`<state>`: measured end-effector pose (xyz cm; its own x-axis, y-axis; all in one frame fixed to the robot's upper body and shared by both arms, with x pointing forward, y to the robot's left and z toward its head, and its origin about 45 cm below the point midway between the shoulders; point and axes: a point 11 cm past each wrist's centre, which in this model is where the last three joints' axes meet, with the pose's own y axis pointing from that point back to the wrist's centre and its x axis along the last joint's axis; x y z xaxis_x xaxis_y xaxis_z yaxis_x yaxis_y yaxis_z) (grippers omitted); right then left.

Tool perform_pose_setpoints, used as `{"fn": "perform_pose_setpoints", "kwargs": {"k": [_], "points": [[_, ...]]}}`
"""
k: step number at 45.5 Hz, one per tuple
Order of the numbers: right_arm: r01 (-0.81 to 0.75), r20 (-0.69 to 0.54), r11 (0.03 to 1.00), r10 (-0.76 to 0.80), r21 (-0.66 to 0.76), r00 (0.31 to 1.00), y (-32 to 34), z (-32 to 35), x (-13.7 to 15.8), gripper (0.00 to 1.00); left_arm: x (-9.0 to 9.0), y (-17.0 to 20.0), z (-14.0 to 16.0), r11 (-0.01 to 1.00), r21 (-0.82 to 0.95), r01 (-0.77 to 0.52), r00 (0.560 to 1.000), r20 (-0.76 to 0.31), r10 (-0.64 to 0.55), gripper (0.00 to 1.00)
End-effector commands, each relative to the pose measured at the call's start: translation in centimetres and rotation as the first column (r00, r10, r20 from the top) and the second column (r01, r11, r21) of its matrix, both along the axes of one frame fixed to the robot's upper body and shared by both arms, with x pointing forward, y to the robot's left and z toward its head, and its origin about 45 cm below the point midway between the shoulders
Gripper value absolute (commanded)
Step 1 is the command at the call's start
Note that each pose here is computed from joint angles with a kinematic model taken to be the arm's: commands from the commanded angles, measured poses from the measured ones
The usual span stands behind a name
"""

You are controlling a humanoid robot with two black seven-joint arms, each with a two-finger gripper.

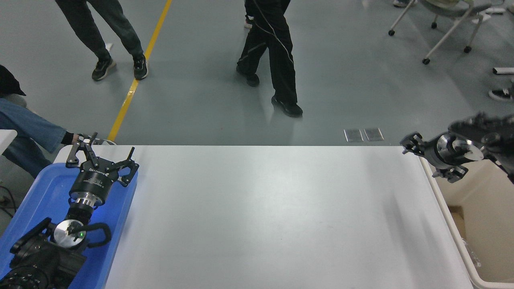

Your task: Pick up paper ball place in dustbin

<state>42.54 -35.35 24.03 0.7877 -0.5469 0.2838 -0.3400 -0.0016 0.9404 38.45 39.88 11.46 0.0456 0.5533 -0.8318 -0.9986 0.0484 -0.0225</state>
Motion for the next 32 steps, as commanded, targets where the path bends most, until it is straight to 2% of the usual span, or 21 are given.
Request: {"fn": "perform_pose_setpoints", "kwargs": {"k": [1,8,15,22,32], "points": [[-0.308,-0.086,0.951,0.310,0.036,0.947,6.6,8.2,-4.1,1.00,0.0,0.0,0.0,1.000,0.000,0.000,1.000,-0.001,0.000,0.99],[-0.394,-0.145,0.915,0.403,0.089,0.904,9.8,12.7,-7.5,1.00,0.0,0.0,0.0,1.000,0.000,0.000,1.000,-0.001,0.000,0.99],[-0.460,-0.185,0.887,0.460,0.044,0.869,11.6,16.1,-10.5,1.00,0.0,0.0,0.0,1.000,0.000,0.000,1.000,-0.001,0.000,0.99],[-0.497,-0.151,0.866,0.498,0.044,0.854,13.4,18.4,-11.7,1.00,0.0,0.0,0.0,1.000,0.000,0.000,1.000,-0.001,0.000,0.99],[-0.520,-0.232,0.854,0.501,-0.023,0.833,12.9,18.0,-12.3,1.00,0.0,0.0,0.0,1.000,0.000,0.000,1.000,-0.001,0.000,0.99]]}}
